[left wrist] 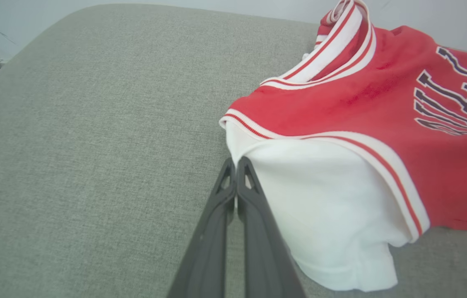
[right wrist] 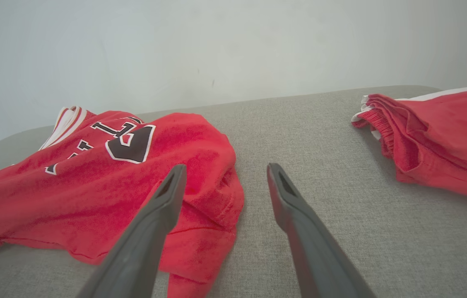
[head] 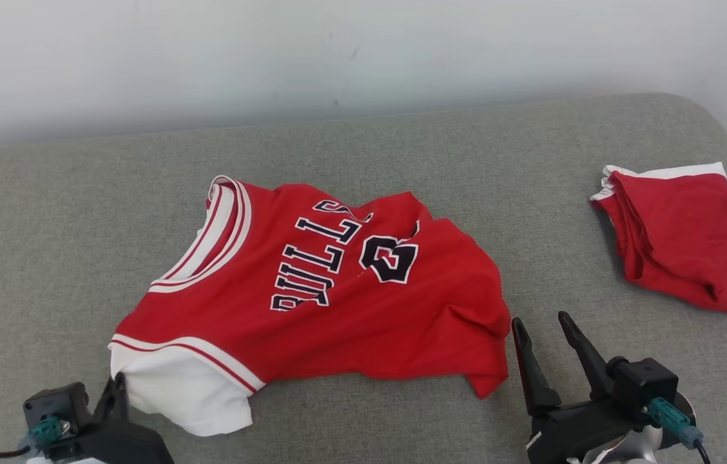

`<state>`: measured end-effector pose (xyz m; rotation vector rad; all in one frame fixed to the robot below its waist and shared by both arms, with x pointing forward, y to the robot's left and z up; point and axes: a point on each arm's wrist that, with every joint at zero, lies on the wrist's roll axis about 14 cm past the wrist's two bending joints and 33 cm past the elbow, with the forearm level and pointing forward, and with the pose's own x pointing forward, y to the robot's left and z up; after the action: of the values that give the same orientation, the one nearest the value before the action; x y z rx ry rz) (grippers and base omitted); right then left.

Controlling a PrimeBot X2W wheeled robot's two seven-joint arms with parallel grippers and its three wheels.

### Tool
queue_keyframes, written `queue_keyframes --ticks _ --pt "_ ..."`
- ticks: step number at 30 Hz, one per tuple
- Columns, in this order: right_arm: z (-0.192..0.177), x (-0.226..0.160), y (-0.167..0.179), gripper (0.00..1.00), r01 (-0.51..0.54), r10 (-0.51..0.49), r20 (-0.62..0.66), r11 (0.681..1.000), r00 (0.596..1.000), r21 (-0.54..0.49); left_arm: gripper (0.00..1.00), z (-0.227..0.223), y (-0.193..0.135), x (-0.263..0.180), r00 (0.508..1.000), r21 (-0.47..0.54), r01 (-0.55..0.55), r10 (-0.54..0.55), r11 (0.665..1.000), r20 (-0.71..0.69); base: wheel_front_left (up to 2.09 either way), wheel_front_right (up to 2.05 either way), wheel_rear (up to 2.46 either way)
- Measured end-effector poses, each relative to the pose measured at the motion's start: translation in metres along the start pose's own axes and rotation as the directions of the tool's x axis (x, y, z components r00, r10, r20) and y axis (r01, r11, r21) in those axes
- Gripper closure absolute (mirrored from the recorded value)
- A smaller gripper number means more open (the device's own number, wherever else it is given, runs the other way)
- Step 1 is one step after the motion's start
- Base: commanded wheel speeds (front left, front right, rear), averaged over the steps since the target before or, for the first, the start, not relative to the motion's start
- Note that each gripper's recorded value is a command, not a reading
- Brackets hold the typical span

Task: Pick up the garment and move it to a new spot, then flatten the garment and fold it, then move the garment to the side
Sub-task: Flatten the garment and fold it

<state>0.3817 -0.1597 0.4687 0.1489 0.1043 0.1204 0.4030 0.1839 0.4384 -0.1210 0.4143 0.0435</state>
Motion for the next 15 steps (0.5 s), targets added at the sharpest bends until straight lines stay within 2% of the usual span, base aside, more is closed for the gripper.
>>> queue_keyframes --ticks 5,10,15 --pt "-0.003 0.003 -0.002 0.00 -0.009 0.008 -0.032 1.000 0.999 -0.024 1.00 0.003 0.021 -0.003 0.994 0.049 -0.096 0.093 0.994 0.053 0.00 0.00 0.00" --pt "-0.004 0.006 0.002 0.00 -0.026 0.024 -0.055 0.999 0.998 -0.034 1.00 0.002 0.040 -0.006 0.984 0.050 -0.167 0.163 0.985 0.076 0.00 0.00 0.00" --pt "-0.011 0.011 0.012 0.00 -0.064 0.060 -0.111 0.997 0.992 -0.038 1.00 -0.007 0.038 -0.008 0.987 0.038 -0.158 0.156 0.987 0.050 0.00 0.00 0.00"
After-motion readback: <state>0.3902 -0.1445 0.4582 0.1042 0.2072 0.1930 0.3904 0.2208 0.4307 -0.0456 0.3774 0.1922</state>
